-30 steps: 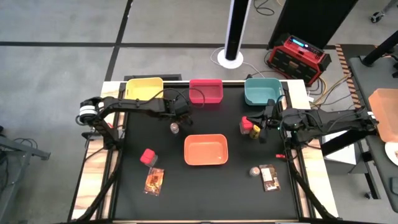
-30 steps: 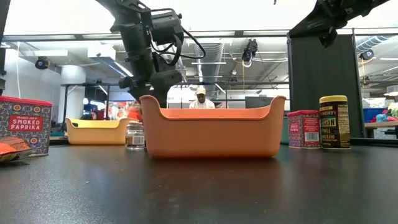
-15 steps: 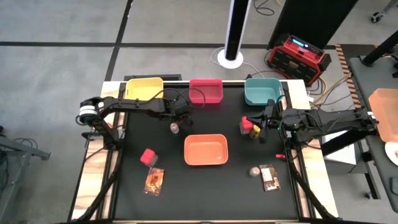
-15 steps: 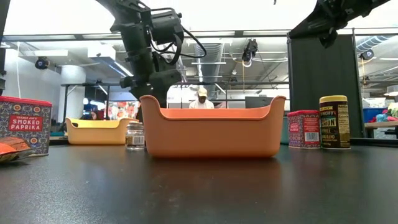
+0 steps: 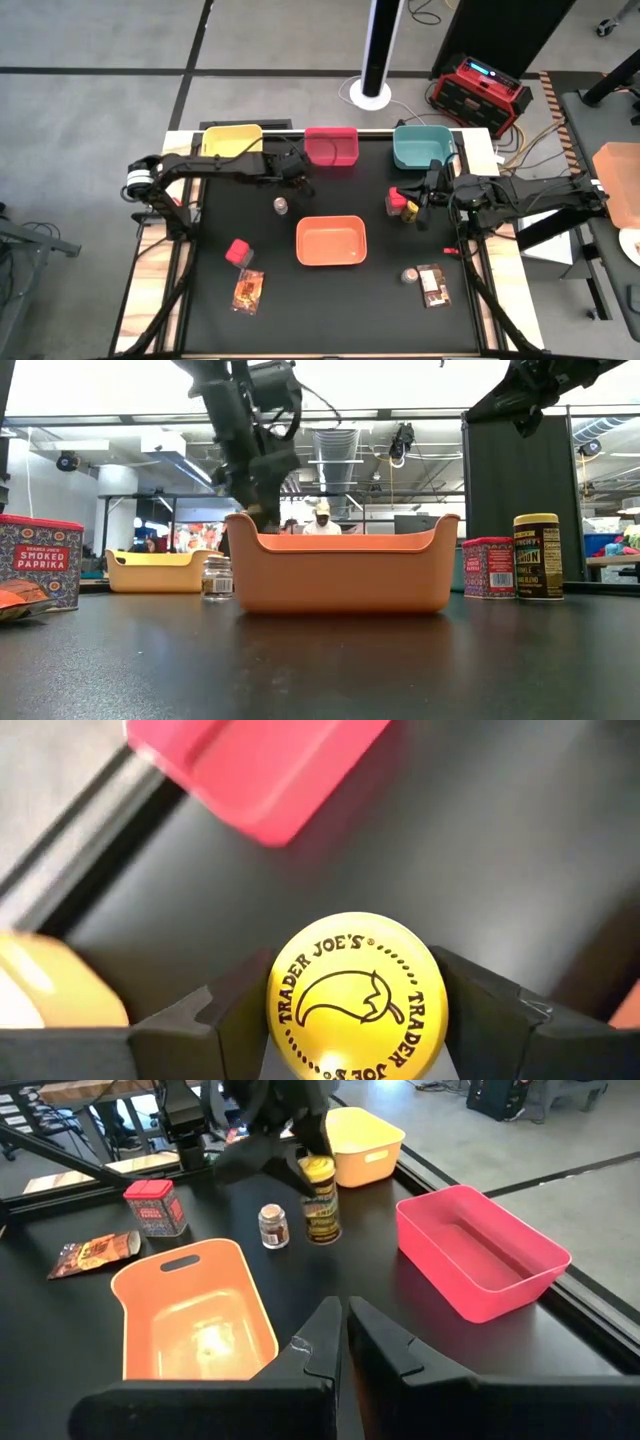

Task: Sort spices by type
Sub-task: Put the left yellow seasoning bottle into the red bin

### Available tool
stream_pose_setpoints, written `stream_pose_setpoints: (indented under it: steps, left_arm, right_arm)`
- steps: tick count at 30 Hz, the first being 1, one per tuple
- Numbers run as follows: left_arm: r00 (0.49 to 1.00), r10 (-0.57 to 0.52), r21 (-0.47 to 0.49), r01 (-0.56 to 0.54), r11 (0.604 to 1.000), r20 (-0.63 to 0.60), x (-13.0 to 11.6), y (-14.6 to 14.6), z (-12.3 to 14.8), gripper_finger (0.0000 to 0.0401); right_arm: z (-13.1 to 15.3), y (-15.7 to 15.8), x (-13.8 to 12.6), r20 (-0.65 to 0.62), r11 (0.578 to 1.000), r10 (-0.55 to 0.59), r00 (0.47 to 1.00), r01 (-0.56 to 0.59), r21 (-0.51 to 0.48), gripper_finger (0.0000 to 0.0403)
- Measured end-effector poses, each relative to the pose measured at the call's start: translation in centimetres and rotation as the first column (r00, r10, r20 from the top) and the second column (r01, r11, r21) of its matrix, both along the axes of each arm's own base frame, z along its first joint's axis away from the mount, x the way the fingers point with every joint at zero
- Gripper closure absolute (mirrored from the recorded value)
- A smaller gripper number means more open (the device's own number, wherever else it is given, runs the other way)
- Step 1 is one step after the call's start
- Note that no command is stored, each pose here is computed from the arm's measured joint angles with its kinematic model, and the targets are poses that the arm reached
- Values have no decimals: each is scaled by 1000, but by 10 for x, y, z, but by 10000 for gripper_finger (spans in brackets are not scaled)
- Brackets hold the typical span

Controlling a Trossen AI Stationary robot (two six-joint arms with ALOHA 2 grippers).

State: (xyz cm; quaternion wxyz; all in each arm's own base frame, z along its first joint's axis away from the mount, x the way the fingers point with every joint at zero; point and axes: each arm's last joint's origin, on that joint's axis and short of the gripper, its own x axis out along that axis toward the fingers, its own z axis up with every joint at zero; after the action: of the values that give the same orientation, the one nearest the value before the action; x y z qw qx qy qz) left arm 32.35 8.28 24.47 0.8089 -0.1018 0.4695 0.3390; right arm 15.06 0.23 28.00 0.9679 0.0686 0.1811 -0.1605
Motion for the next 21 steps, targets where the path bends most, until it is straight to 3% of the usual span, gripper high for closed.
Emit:
stream_pose_setpoints:
  steps: [12,21]
  left_arm:
    - [973,-196,129,180,975,121,14,40,80,182]
    - [968,-235,101,225,969,91,27,86,76,182]
  right_arm:
    - [0,0,0,-3,1000,0,1000,0,0,390]
    - [0,0,0,-4,1000,0,1000,0,0,390]
